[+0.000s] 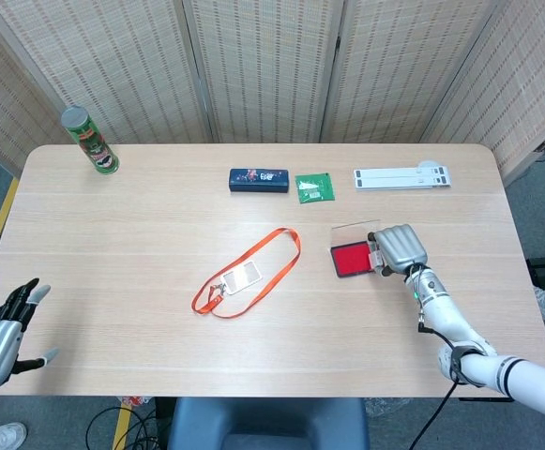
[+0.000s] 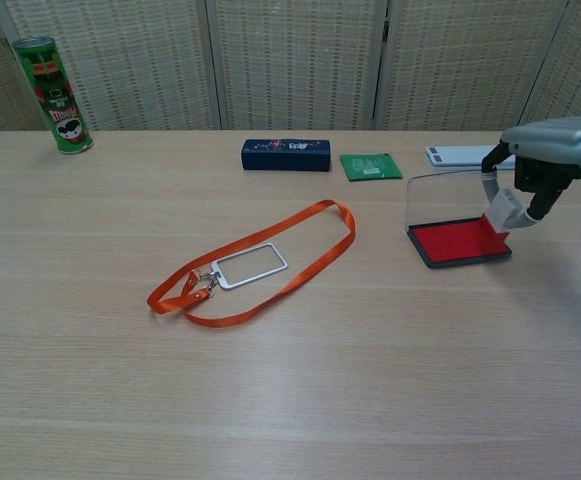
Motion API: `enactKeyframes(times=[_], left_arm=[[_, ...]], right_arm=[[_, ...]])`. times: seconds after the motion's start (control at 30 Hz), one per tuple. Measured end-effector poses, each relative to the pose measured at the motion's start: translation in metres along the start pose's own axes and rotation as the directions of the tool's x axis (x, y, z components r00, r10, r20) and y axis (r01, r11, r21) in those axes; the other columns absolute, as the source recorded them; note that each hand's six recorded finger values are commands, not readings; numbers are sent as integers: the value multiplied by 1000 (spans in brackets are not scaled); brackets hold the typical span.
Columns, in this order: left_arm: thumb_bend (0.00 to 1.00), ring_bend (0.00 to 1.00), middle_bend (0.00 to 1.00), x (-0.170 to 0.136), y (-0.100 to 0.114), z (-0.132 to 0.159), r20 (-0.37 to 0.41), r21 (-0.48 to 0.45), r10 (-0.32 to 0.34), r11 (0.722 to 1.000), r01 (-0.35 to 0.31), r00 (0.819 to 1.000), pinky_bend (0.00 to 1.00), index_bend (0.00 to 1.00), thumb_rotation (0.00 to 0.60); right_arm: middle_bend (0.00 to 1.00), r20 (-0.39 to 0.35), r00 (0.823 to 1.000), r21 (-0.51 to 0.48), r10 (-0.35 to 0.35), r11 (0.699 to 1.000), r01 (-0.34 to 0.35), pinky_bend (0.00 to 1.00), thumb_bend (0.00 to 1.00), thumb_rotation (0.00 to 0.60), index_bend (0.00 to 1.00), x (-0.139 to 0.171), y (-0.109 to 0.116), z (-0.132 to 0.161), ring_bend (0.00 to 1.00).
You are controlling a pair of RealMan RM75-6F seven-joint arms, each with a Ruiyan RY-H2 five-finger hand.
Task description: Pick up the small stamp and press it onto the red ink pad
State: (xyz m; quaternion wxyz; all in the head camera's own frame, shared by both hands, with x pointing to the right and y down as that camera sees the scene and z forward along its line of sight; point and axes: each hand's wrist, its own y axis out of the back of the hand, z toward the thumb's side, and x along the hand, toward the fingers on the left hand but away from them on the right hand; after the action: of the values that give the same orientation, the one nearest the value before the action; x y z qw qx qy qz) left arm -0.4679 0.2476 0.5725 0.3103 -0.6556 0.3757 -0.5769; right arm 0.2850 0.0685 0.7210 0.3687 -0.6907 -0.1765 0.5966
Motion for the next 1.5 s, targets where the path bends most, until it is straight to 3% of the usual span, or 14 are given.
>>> enactKeyframes(times=[0.33, 1.23, 1.5], left_arm=[[201, 0, 1, -1, 2, 0, 5, -4, 1, 1000, -1, 1000, 249, 28, 600], [202, 0, 1, -7, 5, 4, 23, -6, 17, 1000, -17, 1000, 249, 29, 600], [201, 0, 1, -8, 5, 3, 21, -4, 22, 1000, -22, 1000, 249, 29, 600]], right_arm=[[1000, 11, 1000, -16, 11, 1000, -11, 854, 308, 600, 933, -20, -3, 11, 829], [1000, 28, 998, 45, 56, 997, -58, 854, 308, 600, 937, -37, -29, 19, 828], [1000, 14, 999, 22, 35, 999, -36, 854, 308, 600, 937, -34, -21, 21, 828]])
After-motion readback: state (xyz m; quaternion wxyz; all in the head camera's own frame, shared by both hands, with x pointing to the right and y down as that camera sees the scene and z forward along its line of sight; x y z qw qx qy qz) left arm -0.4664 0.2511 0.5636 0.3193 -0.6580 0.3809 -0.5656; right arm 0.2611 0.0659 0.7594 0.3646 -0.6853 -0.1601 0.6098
